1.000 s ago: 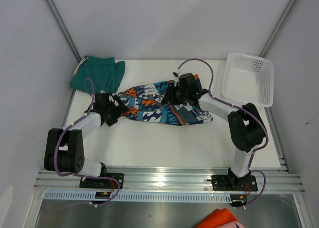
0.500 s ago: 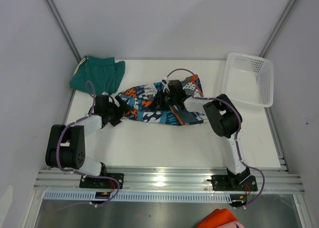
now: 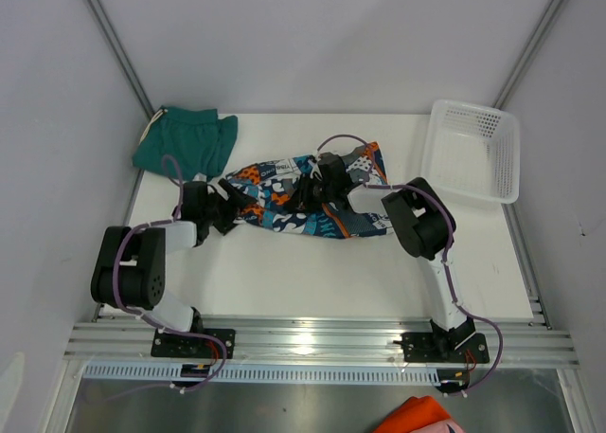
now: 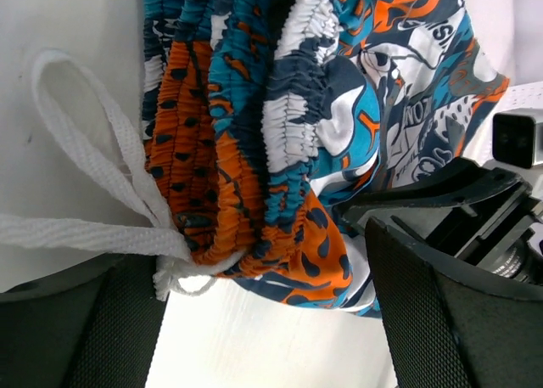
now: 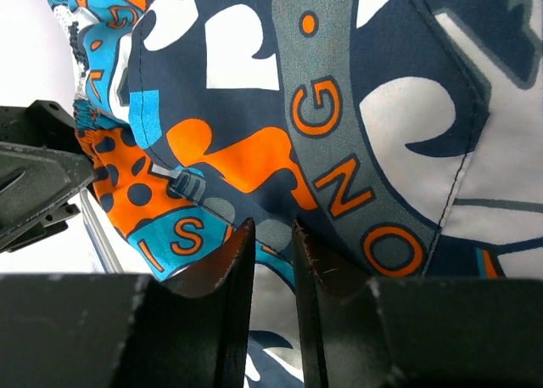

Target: Fold and stack the shorts

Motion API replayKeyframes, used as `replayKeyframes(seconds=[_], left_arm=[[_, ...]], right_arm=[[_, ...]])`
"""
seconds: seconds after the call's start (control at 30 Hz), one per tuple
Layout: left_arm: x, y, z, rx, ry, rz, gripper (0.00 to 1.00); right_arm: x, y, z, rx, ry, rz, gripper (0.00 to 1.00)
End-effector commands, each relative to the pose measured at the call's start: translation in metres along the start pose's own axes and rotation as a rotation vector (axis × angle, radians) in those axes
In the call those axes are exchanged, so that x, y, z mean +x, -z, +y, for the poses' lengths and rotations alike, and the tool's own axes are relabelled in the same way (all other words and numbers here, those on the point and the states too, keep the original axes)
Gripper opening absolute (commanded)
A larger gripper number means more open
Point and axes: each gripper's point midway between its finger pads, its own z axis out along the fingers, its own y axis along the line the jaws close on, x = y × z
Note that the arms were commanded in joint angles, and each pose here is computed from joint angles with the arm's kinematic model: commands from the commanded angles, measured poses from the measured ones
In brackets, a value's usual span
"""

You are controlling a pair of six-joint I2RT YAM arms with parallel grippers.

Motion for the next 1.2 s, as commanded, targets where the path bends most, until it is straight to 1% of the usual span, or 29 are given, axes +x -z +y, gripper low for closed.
replayKeyframes(seconds=[0.0, 0.07, 0.1, 0.17, 0.33, 0.4, 0.47, 0.67, 0.73, 0.77, 0.83, 0.87, 0.93, 0.97, 1.03, 1.1, 1.13, 1.17], left_arm=[[0.005, -0.008, 0.012, 0.004, 0.069, -0.005, 0.91], [0.005, -0.009, 0.015, -0.002, 0.091, -0.018, 0.87], [0.002, -0.01, 0.015, -0.004, 0.093, -0.029, 0.81], [-0.005, -0.01, 0.017, -0.026, 0.087, -0.064, 0.76], [-0.026, -0.01, 0.014, -0.036, 0.051, -0.142, 0.74], [-0.028, -0.012, 0.012, -0.01, 0.043, -0.148, 0.73], [-0.03, -0.015, 0.008, 0.032, 0.039, -0.151, 0.69], [-0.033, -0.016, 0.004, 0.079, 0.0, -0.16, 0.69], [-0.035, -0.017, 0.003, 0.08, -0.002, -0.163, 0.67], [-0.044, -0.015, 0.009, 0.069, 0.013, -0.183, 0.62], [-0.046, -0.016, 0.01, 0.064, 0.016, -0.188, 0.57], [-0.046, -0.016, 0.01, 0.064, 0.016, -0.187, 0.5], [-0.048, -0.016, 0.009, 0.065, 0.011, -0.191, 0.44], [-0.048, -0.016, 0.009, 0.065, 0.012, -0.189, 0.35], [-0.047, -0.015, 0.011, 0.064, 0.007, -0.194, 0.29], [-0.047, -0.013, 0.008, 0.073, 0.002, -0.201, 0.19], [-0.048, -0.013, 0.007, 0.081, -0.003, -0.207, 0.12], [-0.047, -0.012, 0.008, 0.08, -0.004, -0.204, 0.0]], right_arm=[[0.007, 0.0, -0.01, 0.029, -0.001, 0.01, 0.27], [0.008, -0.001, -0.011, 0.033, 0.001, 0.012, 0.26], [0.01, 0.0, -0.011, 0.041, 0.001, 0.02, 0.27], [0.014, 0.0, -0.016, 0.07, 0.012, 0.032, 0.26], [0.021, 0.002, -0.028, 0.118, 0.03, 0.056, 0.25], [0.023, 0.003, -0.029, 0.118, 0.03, 0.063, 0.25], [0.024, 0.003, -0.027, 0.111, 0.033, 0.064, 0.25], [0.026, 0.003, -0.029, 0.115, 0.039, 0.075, 0.25], [0.026, 0.002, -0.029, 0.113, 0.044, 0.077, 0.25], [0.027, 0.002, -0.029, 0.113, 0.044, 0.079, 0.25], [0.028, 0.002, -0.03, 0.116, 0.048, 0.08, 0.25], [0.029, 0.002, -0.031, 0.119, 0.047, 0.085, 0.25], [0.029, 0.003, -0.033, 0.124, 0.052, 0.086, 0.25], [0.029, 0.003, -0.033, 0.124, 0.051, 0.087, 0.24], [0.03, 0.003, -0.033, 0.124, 0.05, 0.089, 0.24], [0.03, 0.003, -0.032, 0.122, 0.054, 0.088, 0.24], [0.03, 0.003, -0.033, 0.123, 0.051, 0.088, 0.24], [0.031, 0.003, -0.033, 0.126, 0.052, 0.09, 0.24]])
